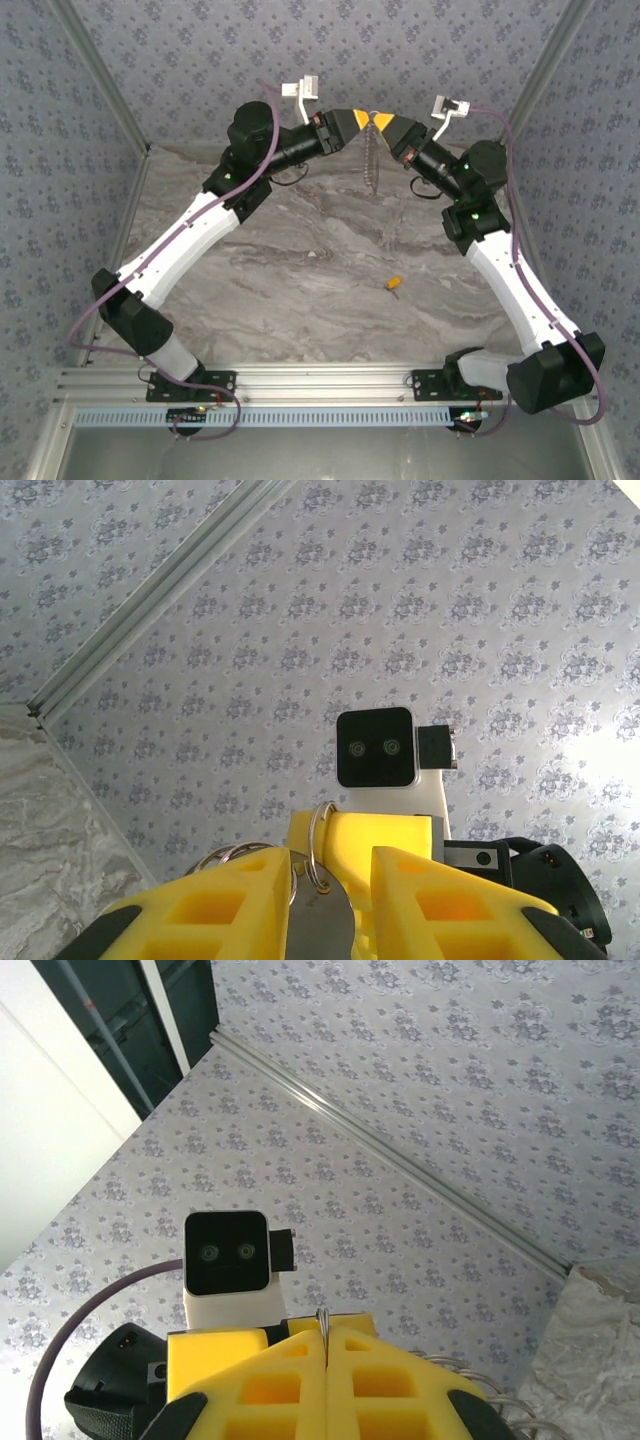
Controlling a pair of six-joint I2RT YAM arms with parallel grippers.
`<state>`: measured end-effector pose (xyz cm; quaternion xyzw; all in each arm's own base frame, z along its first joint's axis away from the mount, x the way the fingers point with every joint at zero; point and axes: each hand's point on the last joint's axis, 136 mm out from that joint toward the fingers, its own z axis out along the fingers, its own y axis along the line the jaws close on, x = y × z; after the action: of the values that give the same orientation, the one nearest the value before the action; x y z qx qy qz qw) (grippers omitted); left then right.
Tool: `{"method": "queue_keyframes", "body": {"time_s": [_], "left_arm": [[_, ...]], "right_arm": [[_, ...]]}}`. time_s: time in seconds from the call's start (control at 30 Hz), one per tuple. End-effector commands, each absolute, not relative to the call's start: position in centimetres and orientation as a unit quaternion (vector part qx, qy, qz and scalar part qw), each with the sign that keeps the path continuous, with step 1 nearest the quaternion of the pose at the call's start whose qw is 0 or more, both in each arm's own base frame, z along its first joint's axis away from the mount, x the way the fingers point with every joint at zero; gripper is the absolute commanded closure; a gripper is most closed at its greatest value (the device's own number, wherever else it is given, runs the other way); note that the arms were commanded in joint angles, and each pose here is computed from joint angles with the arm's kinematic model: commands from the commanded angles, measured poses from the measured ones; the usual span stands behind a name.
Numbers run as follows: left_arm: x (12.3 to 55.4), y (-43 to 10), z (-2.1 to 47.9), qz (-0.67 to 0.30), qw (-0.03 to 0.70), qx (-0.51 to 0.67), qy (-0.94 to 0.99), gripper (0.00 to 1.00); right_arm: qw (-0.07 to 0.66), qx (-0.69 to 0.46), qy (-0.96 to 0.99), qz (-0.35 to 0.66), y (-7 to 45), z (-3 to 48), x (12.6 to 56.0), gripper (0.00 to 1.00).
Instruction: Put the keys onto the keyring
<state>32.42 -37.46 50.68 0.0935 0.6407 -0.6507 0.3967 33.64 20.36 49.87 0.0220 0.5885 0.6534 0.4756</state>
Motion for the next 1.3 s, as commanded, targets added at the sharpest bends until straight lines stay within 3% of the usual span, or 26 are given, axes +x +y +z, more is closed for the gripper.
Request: {"method": "queue_keyframes", "body": {"time_s": [0.0,1.27], "left_arm": [[31.3,-36.5,53.5,-0.668,0.421,0.099,0.606,0.73],[31.8,-37.3,51.5,-0.665,0.408,0.099,0.618,0.78]], "right_arm": [[0.496,0.008,0.558,0.665,20.2,52.6,32.8,1.00],[0.488,0.012,0.562,0.667,20.9,51.8,33.3,1.00]]}}
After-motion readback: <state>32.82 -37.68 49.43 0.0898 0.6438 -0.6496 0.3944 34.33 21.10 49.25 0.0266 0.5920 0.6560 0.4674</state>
